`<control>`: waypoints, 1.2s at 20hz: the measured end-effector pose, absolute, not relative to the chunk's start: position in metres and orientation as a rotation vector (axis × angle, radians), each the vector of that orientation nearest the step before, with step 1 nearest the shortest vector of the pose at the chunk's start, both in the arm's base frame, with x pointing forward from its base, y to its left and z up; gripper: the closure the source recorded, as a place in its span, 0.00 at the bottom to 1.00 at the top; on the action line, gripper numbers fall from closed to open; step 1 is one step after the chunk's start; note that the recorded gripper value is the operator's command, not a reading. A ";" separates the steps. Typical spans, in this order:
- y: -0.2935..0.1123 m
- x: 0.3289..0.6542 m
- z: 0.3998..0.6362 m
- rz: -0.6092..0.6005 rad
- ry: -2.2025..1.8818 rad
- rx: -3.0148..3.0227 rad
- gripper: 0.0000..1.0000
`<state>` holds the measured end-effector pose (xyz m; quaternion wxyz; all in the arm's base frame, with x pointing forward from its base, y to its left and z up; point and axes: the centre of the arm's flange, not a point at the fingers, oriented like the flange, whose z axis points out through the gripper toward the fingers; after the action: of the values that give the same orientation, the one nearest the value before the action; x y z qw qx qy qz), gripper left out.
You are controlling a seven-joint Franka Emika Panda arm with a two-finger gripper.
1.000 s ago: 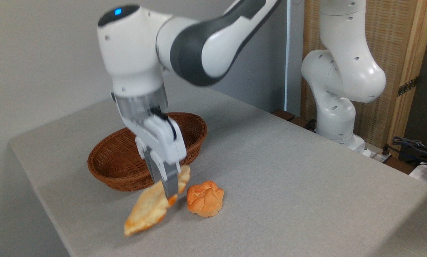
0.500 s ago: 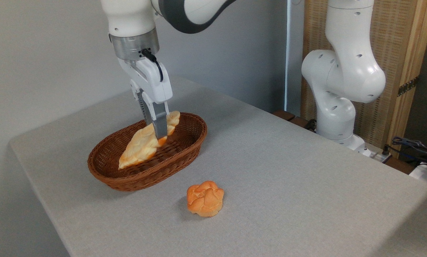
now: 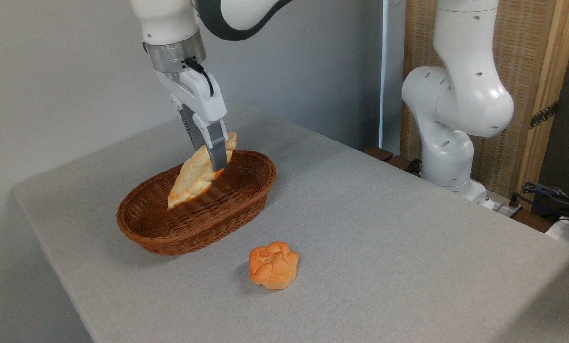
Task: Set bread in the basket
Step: 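Lower the loaf into the basket and open the gripper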
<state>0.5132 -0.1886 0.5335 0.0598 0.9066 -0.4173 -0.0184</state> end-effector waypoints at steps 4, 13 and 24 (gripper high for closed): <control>-0.188 0.513 0.535 -0.053 -1.246 2.753 0.00; -0.181 0.517 0.540 -0.035 -1.224 2.764 0.00; -0.097 0.545 0.554 0.044 -1.149 2.827 0.00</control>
<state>0.5447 -0.0968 0.5540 0.0446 0.9254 -0.3760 0.0146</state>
